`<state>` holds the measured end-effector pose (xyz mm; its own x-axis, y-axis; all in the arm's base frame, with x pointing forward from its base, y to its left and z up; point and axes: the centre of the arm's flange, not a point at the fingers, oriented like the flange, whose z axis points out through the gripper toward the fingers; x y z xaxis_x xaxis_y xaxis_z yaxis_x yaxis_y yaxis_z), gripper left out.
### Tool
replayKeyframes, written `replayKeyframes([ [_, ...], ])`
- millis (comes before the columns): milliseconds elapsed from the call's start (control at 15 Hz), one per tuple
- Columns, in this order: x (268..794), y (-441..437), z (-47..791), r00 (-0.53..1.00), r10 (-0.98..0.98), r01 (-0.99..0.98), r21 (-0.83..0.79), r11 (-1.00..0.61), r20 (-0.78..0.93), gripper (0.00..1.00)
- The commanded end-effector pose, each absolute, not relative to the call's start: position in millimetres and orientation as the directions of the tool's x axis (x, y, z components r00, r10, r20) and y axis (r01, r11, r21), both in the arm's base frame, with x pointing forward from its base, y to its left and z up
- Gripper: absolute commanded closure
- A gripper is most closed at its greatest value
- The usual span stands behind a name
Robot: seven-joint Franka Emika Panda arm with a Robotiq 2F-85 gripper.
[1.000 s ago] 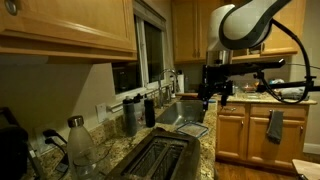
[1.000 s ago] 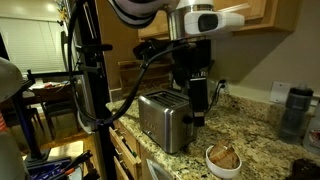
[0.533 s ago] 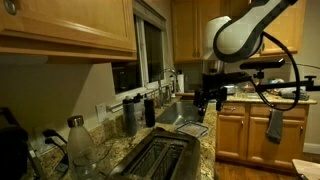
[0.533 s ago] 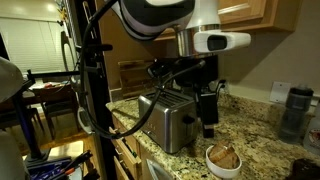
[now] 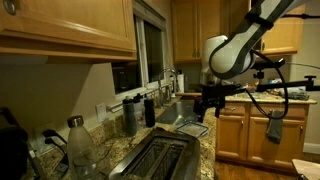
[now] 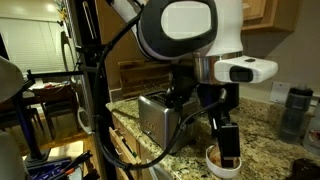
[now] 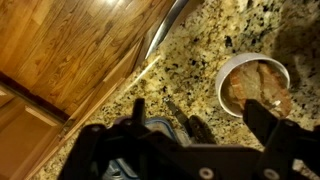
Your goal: Put two slices of bread in the toaster
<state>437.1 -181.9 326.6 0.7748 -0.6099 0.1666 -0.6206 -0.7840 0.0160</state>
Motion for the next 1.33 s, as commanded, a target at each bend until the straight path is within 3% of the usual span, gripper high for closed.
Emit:
replayKeyframes([
  [0,448.6,-199.0,311.1,0.768,-0.621,-0.627,-0.012,-0.779,0.158,0.00],
  [1267,507.2,-176.3,258.5,0.864,-0.502,-0.498,-0.088,-0.863,0.031,0.00],
])
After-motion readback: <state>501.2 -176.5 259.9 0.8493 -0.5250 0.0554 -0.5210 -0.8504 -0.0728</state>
